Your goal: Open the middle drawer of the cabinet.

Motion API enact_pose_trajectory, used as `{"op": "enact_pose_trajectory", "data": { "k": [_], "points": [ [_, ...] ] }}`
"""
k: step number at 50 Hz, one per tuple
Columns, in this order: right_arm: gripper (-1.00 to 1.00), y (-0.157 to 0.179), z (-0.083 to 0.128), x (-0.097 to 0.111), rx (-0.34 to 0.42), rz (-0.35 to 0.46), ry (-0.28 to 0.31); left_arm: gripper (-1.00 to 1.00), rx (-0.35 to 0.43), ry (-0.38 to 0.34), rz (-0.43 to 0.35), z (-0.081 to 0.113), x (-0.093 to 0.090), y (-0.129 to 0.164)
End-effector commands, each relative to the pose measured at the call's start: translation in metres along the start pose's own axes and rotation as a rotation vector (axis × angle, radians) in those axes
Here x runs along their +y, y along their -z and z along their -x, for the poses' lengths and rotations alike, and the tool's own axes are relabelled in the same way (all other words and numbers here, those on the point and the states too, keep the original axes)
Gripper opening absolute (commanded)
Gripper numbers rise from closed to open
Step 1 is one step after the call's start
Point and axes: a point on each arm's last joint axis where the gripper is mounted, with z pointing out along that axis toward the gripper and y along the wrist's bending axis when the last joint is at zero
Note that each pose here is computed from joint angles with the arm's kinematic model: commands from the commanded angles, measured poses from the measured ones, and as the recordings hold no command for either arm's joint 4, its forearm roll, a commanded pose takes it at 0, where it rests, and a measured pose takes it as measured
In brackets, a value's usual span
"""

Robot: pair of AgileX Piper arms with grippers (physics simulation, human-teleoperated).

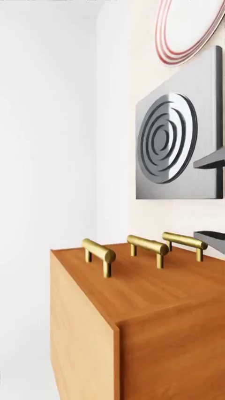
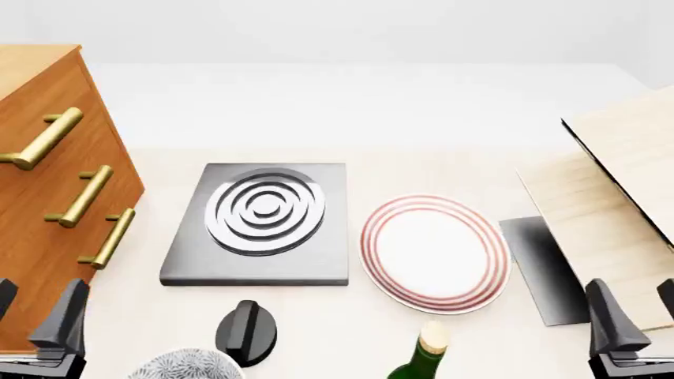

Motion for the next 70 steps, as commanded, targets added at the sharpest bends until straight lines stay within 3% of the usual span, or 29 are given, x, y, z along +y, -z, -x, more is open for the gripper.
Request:
{"op": "enact_pose_trajectory", "data": {
  "k": [1, 14, 16, 27, 43, 56, 70],
  "points": [
    [1.0, 0.0, 0.001, 0.0, 0.001, 0.0, 0.0, 1.0, 0.003, -0.01, -0.012, 0.0, -0.001, -0.001],
    [1.0, 0.0, 0.001, 0.0, 0.001, -0.002, 0.002, 1.0, -0.015, 0.013, -0.006, 0.006, 0.0, 0.001],
    [1.0, 0.0, 0.001, 0.0, 0.001, -0.002, 0.002, 1.0, -0.029, -0.016, -0.044, 0.012, -0.002, 0.001],
    [1.0, 0.0, 0.001, 0.0, 0.001, -0.003, 0.001, 1.0, -0.067, -0.056, -0.062, 0.031, -0.003, 0.002],
    [1.0, 0.0, 0.001, 0.0, 0.001, -0.003, 0.001, 1.0, -0.12, -0.169, -0.09, 0.058, -0.005, 0.0],
    [1.0, 0.0, 0.001, 0.0, -0.001, -0.002, 0.006, 1.0, -0.134, -0.262, -0.093, 0.068, -0.007, -0.01],
    [1.0, 0.0, 0.001, 0.0, 0.0, -0.003, 0.004, 1.0, -0.167, -0.374, -0.155, 0.085, -0.012, -0.017]
  ]
}}
